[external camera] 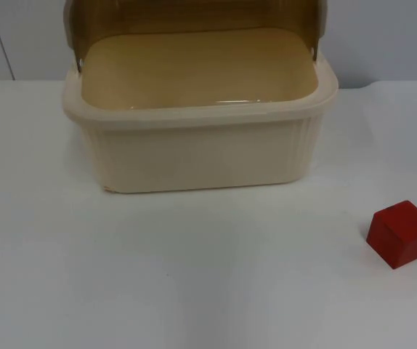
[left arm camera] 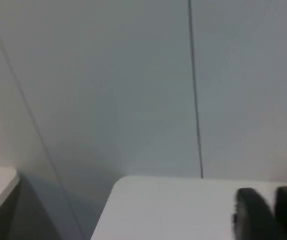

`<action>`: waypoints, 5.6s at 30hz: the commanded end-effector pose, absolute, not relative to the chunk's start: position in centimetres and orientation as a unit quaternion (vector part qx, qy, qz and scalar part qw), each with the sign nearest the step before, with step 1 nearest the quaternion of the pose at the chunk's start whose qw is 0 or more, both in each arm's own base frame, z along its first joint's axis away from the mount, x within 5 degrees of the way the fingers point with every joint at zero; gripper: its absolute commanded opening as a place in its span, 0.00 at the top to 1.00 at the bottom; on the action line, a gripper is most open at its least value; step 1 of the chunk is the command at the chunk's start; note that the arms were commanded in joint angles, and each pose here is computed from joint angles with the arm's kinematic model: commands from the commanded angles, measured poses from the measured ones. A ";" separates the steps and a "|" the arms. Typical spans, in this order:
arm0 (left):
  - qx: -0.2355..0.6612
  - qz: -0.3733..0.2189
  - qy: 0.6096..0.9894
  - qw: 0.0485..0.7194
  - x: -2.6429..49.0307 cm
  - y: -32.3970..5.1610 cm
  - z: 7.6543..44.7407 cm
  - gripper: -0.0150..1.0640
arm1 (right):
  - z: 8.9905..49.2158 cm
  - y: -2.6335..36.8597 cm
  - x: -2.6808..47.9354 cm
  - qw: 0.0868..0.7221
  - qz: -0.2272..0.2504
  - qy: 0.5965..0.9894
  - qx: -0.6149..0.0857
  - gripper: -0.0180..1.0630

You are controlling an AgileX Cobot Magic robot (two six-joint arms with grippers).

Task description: Open the box lid with the left hand, place the block into the box with the right hand, then close the box lid with the left hand.

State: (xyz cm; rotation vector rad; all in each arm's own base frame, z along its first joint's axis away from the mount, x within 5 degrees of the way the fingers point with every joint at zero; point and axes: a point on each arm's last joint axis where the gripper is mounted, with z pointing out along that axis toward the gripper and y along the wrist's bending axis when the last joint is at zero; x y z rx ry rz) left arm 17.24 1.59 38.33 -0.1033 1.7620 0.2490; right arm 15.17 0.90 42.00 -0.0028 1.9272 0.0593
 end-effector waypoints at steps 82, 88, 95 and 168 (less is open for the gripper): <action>-0.039 0.069 0.792 0.606 15.8 1.1 38.0 0.01 | 10.1 10.4 30.2 0.231 0.024 0.947 -0.220 0.02; -0.032 0.080 0.790 0.607 15.8 1.2 38.1 0.01 | 9.8 10.4 30.1 0.227 0.024 0.949 -0.219 0.39; -0.027 0.086 0.788 0.610 15.9 1.2 38.1 0.01 | 9.6 10.3 29.8 0.207 0.027 0.957 -0.199 0.85; -0.016 0.095 0.779 0.619 15.9 1.2 38.4 0.01 | 18.9 25.7 40.2 0.523 0.126 0.798 -0.274 0.73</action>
